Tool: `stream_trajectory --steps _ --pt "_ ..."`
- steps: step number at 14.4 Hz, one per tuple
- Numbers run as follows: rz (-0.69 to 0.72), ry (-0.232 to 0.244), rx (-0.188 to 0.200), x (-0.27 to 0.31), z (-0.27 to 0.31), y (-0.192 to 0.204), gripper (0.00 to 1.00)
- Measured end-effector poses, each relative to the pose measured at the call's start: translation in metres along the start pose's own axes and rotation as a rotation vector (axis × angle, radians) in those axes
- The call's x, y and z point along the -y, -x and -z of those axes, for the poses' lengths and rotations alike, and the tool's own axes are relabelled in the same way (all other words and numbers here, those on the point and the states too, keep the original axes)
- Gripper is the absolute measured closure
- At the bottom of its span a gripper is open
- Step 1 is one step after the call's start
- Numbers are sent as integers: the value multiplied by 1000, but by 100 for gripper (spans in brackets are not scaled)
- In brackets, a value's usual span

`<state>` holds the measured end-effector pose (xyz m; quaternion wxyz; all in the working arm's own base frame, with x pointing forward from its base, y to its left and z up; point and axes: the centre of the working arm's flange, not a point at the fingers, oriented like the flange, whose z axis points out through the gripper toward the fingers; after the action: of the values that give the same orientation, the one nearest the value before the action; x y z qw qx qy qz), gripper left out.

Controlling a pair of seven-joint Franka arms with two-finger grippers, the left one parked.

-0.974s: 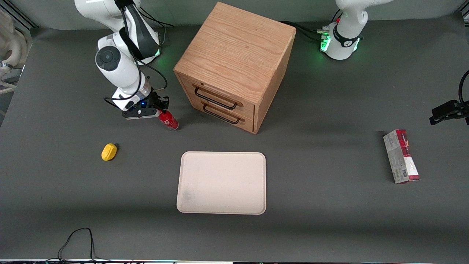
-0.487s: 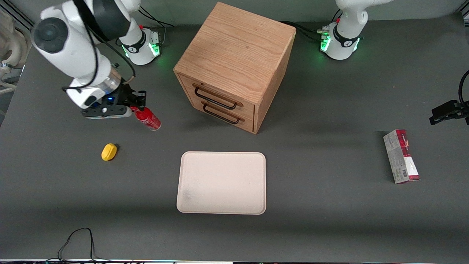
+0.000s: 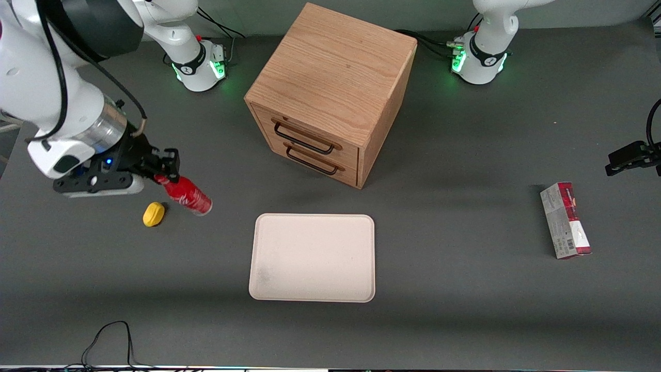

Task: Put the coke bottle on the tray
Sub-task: 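Lift the bottle and carry it with the right gripper to the tray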

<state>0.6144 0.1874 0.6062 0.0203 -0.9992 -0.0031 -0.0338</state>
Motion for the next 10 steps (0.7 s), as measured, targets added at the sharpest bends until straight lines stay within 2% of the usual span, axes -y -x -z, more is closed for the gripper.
stream_trajectory --steps 2,7,10 --pt "6 -9 -18 6 -17 -26 68" --pt "10 -83 -120 25 -89 -81 68" --pt "12 -108 -133 35 -147 -99 68"
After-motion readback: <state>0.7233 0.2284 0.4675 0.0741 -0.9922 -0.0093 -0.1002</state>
